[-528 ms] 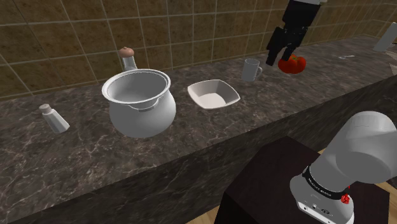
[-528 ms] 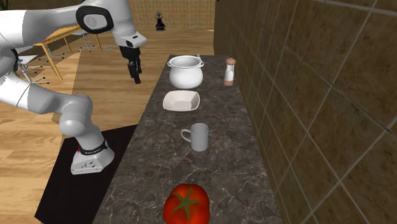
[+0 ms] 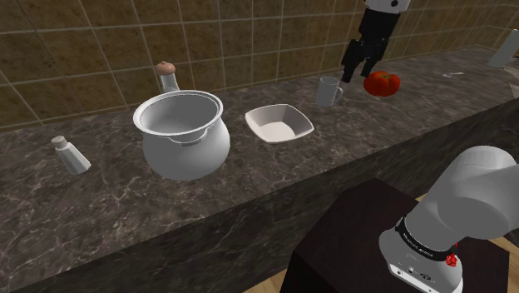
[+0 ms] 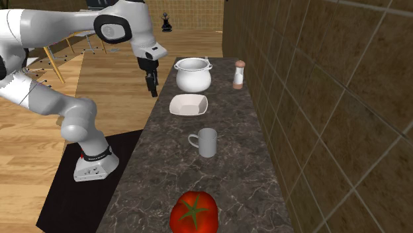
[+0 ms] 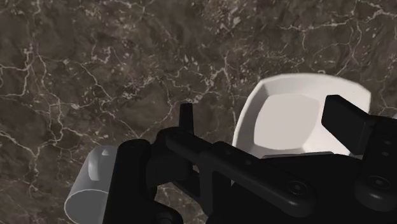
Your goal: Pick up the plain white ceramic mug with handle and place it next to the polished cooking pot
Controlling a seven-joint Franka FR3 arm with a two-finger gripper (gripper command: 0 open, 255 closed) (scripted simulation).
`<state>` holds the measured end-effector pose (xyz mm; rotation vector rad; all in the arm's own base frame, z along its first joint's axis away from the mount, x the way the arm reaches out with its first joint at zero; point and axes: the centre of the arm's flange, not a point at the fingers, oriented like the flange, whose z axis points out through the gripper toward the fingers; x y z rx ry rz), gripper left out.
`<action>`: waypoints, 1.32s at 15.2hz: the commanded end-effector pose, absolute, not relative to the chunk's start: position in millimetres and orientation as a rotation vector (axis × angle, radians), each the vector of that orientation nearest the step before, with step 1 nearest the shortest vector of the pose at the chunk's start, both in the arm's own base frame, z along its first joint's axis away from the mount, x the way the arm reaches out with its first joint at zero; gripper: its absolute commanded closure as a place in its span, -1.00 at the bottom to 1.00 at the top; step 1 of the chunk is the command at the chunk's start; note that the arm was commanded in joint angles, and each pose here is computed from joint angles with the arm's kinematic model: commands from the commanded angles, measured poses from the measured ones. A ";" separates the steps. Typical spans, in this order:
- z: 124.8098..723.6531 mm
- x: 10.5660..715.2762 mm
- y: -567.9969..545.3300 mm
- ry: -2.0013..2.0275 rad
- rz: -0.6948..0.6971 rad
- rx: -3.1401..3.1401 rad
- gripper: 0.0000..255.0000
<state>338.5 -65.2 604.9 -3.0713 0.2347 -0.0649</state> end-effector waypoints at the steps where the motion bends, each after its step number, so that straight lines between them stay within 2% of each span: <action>1: 592.2 358.0 -86.3 0.239 -0.054 -3.077 -1.00; 20: 506.4 496.3 -278.1 0.290 0.046 -3.118 -1.00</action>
